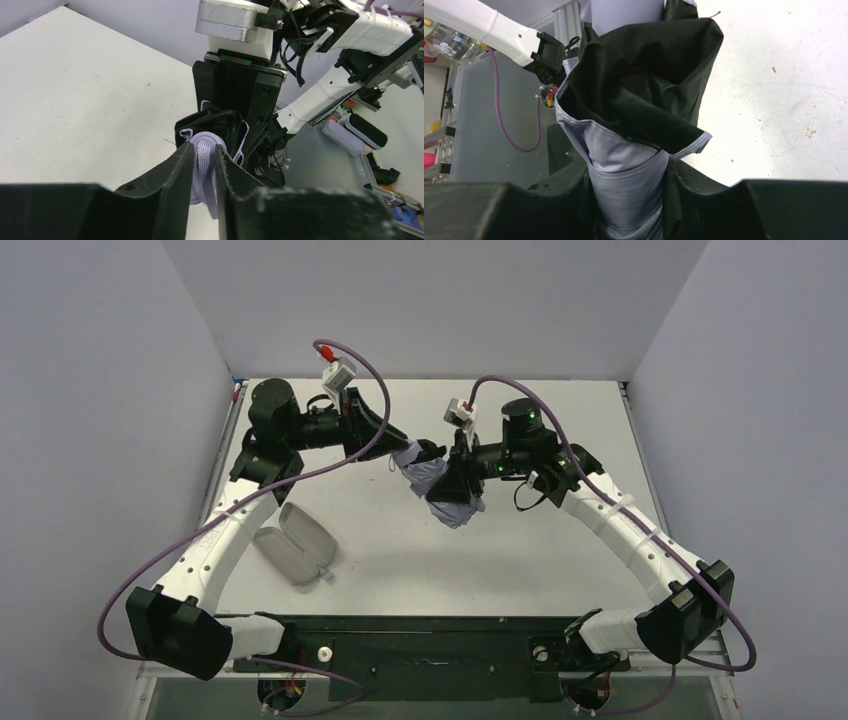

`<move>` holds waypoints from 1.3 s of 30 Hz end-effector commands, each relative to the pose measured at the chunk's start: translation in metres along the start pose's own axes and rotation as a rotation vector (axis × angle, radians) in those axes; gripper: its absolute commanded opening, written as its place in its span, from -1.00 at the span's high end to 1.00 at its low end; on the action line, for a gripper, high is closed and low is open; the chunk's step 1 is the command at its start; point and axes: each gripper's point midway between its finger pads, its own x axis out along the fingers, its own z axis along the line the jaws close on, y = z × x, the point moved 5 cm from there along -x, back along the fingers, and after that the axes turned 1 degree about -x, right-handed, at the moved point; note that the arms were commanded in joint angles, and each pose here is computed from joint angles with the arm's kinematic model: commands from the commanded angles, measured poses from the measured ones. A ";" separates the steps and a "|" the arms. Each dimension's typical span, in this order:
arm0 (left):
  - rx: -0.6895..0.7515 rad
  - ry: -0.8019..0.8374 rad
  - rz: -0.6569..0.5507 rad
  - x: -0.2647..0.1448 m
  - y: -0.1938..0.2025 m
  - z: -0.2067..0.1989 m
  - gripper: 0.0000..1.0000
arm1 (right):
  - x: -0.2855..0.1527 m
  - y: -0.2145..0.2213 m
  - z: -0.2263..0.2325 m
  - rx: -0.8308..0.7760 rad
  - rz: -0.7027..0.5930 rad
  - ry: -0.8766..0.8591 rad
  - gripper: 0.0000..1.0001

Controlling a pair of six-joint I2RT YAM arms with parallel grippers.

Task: Open the umbrella

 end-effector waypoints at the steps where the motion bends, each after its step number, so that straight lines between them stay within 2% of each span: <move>1: 0.036 0.010 -0.022 -0.001 -0.009 -0.009 0.80 | -0.015 -0.017 0.019 -0.160 -0.050 -0.033 1.00; 3: 0.038 0.018 -0.029 -0.002 -0.011 -0.011 1.00 | -0.016 -0.011 0.016 -0.163 -0.031 -0.028 1.00; 15: 0.049 -0.068 -0.093 -0.017 -0.030 -0.002 1.00 | -0.027 0.020 0.000 -0.168 0.058 0.010 1.00; 23: 0.090 -0.129 -0.128 -0.030 -0.046 0.009 1.00 | -0.036 0.060 -0.018 -0.154 0.207 0.022 1.00; 39: 0.156 -0.297 -0.161 -0.072 -0.072 0.061 1.00 | -0.064 0.129 -0.031 -0.131 0.453 -0.026 1.00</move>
